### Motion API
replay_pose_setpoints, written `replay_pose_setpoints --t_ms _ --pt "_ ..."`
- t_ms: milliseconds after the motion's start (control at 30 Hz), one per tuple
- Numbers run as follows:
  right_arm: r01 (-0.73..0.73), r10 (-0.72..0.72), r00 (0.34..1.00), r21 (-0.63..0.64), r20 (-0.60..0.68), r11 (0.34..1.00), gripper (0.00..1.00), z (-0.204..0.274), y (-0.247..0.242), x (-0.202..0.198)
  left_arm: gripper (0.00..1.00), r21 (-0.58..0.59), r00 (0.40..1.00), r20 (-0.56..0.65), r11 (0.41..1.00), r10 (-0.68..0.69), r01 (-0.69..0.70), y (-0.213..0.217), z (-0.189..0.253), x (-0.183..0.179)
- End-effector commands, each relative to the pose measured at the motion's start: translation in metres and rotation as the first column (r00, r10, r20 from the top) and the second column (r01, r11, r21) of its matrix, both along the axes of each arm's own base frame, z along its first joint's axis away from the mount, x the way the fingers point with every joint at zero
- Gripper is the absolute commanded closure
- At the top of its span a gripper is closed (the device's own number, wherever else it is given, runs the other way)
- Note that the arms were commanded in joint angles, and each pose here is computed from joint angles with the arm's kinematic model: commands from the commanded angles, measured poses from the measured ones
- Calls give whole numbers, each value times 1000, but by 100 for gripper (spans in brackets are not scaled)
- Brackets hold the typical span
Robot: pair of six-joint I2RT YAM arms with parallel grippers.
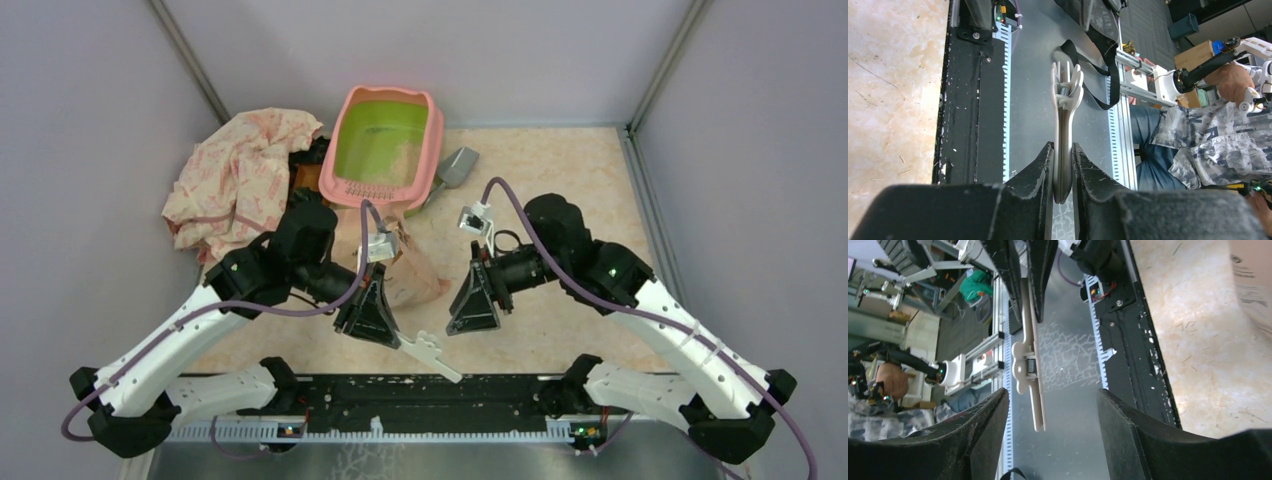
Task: Fill the litter box with clean litter
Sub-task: Adjust the clamp.
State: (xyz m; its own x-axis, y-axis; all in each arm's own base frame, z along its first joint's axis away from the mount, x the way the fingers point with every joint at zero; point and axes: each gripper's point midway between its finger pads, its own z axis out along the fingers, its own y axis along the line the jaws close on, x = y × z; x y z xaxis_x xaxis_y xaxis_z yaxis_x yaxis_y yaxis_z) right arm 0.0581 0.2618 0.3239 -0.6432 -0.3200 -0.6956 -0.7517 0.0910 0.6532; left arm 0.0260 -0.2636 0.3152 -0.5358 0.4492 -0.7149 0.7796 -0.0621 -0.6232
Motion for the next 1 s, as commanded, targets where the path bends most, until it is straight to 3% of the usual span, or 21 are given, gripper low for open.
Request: replay_pose_setpoints --t_ms 0,533,967 --pt "-46 44 998 36 54 998 36 17 8 -10 79 -43 998 26 998 -49 50 -2 9 -4" --pt "-138 137 989 6 47 990 37 10 24 -30 79 -41 998 40 998 -46 48 -7 8 1" --pt "-174 173 984 19 53 985 47 13 30 -39 79 -41 998 40 998 -45 46 -9 8 4"
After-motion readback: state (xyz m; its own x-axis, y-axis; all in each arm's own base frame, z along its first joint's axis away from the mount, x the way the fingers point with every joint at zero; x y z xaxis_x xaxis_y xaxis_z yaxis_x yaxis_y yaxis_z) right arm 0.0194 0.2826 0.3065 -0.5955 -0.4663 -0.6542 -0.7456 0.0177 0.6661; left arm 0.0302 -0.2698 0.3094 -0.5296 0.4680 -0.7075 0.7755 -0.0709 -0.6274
